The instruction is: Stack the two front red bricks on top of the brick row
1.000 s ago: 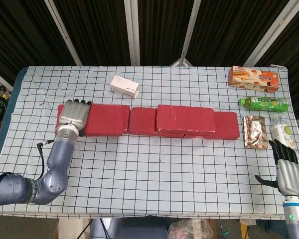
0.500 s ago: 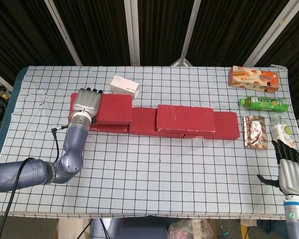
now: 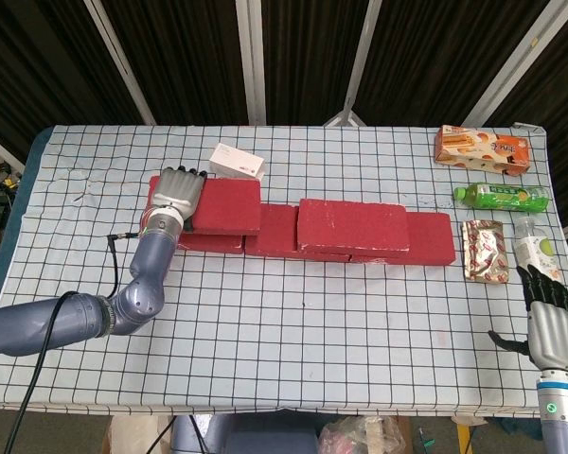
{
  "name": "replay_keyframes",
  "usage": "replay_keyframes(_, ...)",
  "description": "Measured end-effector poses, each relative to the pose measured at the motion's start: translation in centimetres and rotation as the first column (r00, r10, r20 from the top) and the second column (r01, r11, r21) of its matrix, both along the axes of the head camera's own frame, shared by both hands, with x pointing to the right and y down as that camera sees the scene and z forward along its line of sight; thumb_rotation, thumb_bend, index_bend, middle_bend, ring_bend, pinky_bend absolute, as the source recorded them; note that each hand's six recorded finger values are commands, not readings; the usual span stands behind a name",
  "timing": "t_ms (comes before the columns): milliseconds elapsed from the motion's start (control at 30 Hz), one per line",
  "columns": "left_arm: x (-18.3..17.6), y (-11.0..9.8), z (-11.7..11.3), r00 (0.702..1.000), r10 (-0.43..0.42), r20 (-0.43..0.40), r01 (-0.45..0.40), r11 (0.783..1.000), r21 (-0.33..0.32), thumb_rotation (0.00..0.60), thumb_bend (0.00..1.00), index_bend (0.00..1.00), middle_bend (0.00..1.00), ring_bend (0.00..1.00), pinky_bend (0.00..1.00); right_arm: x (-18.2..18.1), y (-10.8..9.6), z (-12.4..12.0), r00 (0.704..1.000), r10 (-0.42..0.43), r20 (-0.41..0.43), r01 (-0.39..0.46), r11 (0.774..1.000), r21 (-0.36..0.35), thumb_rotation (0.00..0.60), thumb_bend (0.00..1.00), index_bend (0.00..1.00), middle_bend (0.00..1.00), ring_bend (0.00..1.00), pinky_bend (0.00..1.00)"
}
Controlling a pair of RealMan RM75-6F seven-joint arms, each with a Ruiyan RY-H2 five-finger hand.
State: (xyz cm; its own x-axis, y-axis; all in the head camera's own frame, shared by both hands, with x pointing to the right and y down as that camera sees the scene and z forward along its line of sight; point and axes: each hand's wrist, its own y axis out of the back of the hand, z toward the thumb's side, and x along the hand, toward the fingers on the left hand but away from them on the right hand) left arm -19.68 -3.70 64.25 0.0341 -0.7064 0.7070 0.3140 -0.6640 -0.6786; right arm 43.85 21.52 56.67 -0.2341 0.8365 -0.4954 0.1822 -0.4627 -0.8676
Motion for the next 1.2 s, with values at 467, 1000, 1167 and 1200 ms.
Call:
replay_keyframes(467,1.4,0.4,1.6,0.999,0.026,-0.026,-0.027,0.999,-0.021,0.600,0.00,0.22,0.17,0.16,0.22,0.1,0.0,0.1,1.000,0.004,-0.008,-0.004,1.000,-0.003,0.600,0.15,0.00,0.00,0.00,0.00)
replay_keyframes(1000,3.4,0.9,2.0,0.998,0.031,-0.052,-0.032,0.999,-0.032,0.600,0.00,0.22,0.17,0.16,0.22,0.4,0.0,-0.1,1.000,0.011,-0.004,-0.011,1.000,-0.001,0.600,0.15,0.00,0.00,0.00,0.00)
replay_keyframes(1167,3.9,1.1,2.2,0.998,0.039,-0.049,-0.040,0.999,-0.035,0.600,0.00,0.22,0.17,0.16,0.22,0.6,0.0,-0.2,1.000,0.016,-0.002,-0.016,1.000,0.002,0.600,0.15,0.00,0.00,0.00,0.00)
replay_keyframes(1200,4.0,1.2,2.2,0.998,0.040,-0.049,-0.041,0.999,-0.035,0.600,0.00,0.22,0.17,0.16,0.22,0.6,0.0,-0.2,1.000,0.017,-0.002,-0.017,1.000,0.001,0.600,0.15,0.00,0.00,0.00,0.00)
